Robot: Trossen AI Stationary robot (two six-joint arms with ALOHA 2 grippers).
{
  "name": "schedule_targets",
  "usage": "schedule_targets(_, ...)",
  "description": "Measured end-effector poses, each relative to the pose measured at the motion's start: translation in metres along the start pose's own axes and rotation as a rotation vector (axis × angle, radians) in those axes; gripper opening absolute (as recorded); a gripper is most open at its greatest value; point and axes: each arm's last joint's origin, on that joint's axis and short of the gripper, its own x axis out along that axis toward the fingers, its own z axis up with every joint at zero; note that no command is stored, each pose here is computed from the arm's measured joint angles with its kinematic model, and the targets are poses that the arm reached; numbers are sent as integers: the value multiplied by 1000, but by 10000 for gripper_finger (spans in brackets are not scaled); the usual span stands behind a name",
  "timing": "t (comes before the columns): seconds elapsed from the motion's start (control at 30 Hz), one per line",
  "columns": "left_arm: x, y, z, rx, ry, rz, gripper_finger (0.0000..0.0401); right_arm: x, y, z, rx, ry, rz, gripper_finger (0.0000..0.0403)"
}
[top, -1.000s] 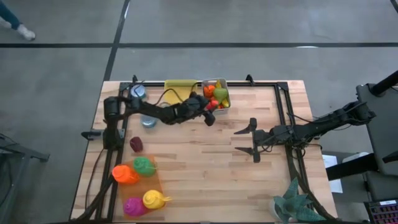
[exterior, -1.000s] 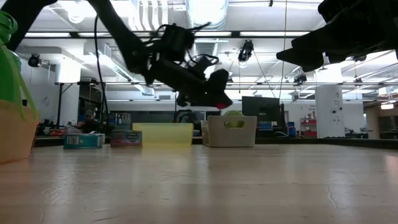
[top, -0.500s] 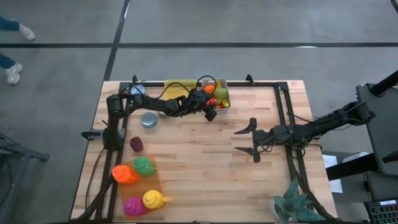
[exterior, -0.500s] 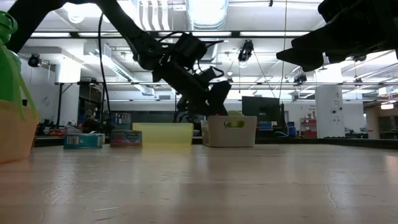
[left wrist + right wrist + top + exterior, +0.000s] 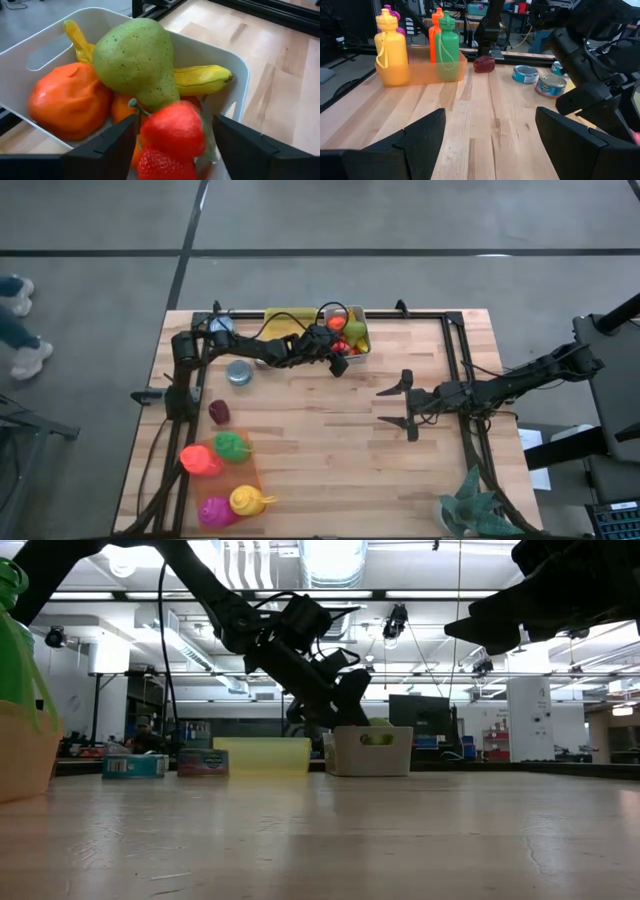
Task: Pick & Place Food Item
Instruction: Put the red strawberry into the gray bin, then put the apple into the gray bin
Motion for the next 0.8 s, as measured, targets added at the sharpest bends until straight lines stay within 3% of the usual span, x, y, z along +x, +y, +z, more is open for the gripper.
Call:
schedule_targets(0.27,0,0,0,-2,1,-9,321,0,0,0,1,0,0,306)
schedule_targets(0.57,-16,0,10,-17,26,-5,324,0,0,0,2,0,0,306)
schedule_targets(0.8,-52,2,29,-1,76,14,324,0,0,0,1,-1,0,306)
